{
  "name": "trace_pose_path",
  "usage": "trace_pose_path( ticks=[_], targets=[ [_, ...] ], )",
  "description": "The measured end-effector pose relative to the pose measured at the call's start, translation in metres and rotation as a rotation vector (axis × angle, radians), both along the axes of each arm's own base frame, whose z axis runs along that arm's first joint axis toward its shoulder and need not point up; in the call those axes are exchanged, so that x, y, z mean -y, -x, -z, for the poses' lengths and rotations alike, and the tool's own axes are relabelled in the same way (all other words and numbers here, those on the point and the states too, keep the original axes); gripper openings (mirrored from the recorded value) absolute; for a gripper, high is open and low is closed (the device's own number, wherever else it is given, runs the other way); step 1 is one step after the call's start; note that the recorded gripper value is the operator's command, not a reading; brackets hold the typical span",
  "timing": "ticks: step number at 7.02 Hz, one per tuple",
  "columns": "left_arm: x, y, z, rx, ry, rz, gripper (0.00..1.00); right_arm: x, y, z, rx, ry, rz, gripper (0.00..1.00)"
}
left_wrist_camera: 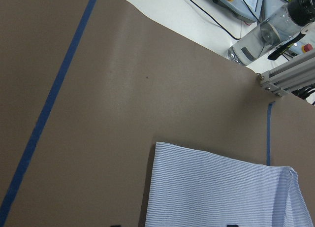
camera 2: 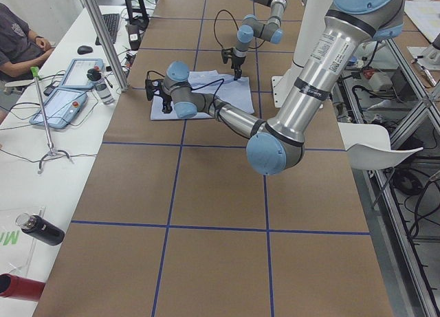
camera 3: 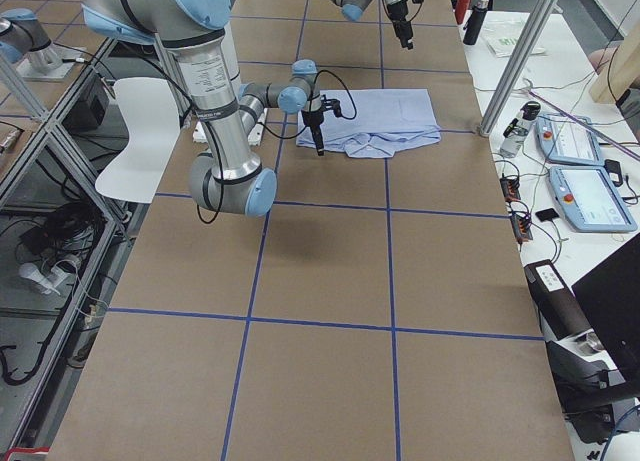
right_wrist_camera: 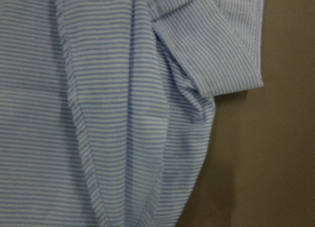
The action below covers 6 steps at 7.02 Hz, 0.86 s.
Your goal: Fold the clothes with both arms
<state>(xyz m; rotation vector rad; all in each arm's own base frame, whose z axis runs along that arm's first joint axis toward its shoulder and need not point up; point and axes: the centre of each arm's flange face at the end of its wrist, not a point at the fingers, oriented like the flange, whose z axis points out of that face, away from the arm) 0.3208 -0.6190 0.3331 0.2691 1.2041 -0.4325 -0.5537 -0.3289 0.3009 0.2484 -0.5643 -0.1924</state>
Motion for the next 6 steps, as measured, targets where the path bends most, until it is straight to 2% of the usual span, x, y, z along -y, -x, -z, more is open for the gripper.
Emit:
trace_pose_path(
  ticks=[2,3,6],
  targets=[
    [-0.001,0.001,0.003,-0.003,-0.004,0.001,0.77,-0.004,-0.054,-0.03,-0.032,-0.047,0.056,1.0],
    [-0.001,0.002,0.004,-0.005,-0.007,0.002,0.77,-0.002,-0.064,-0.028,-0.029,-0.058,0.065,1.0],
    [-0.013,0.014,0.003,-0.01,-0.021,0.0,0.76,0.035,-0.02,0.052,0.007,-0.072,0.034,1.0]
  ],
)
